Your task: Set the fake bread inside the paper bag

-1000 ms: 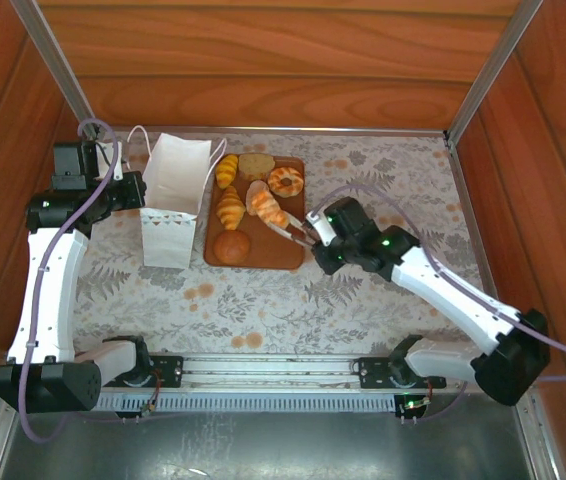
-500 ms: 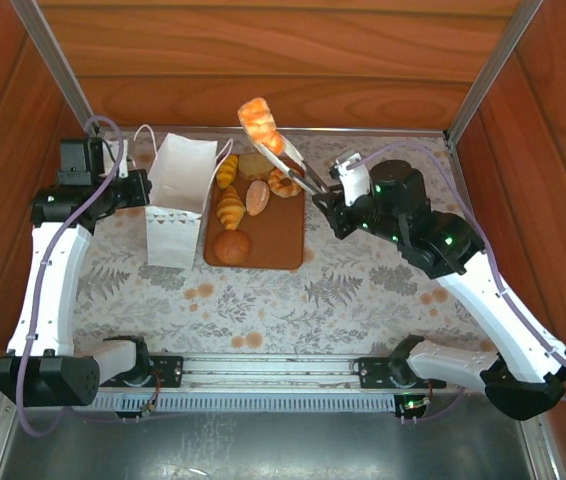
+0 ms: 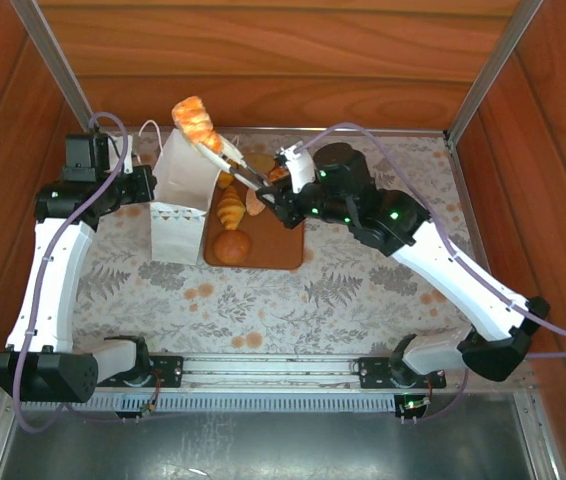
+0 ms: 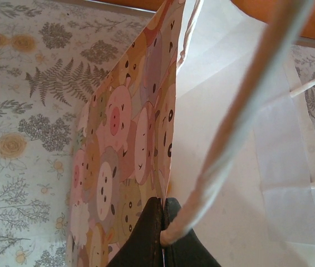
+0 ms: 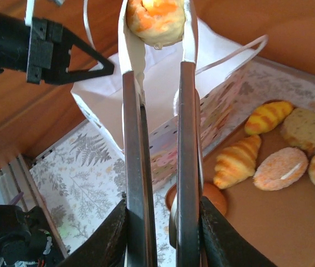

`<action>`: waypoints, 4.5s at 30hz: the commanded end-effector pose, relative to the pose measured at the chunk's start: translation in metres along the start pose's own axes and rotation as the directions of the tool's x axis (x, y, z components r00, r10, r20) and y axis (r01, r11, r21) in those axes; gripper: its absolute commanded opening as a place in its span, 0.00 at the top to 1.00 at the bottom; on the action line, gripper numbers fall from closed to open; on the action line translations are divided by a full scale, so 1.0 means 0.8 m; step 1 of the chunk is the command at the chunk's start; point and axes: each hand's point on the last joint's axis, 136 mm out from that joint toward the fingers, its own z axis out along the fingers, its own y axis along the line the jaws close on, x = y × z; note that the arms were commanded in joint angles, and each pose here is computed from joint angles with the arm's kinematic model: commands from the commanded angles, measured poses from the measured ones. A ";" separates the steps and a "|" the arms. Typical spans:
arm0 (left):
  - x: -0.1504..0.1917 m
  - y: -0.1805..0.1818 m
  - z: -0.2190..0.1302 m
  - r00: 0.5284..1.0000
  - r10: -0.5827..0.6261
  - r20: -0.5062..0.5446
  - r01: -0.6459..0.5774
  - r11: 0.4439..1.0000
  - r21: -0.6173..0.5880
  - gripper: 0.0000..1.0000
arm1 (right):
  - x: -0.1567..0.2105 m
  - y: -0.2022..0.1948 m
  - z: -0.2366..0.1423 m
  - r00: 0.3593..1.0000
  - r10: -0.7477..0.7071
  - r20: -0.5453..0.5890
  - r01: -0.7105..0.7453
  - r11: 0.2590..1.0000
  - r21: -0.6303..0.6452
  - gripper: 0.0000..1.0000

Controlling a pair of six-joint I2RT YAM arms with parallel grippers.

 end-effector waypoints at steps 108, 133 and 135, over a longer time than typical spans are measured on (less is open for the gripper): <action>-0.012 0.012 -0.016 0.994 -0.012 0.112 0.022 0.996 -0.087 1.00 | 0.258 -0.089 0.066 0.939 -0.045 -0.342 0.109 0.979 0.171 0.64; -0.016 0.009 -0.001 0.994 -0.037 0.101 0.043 0.997 -0.058 1.00 | -0.050 0.008 -0.050 0.956 -0.148 0.253 0.138 0.989 0.055 0.66; -0.016 0.009 0.000 0.994 -0.040 0.103 0.046 0.997 -0.055 1.00 | -0.057 0.014 -0.033 0.958 -0.131 0.256 0.128 0.991 0.027 0.66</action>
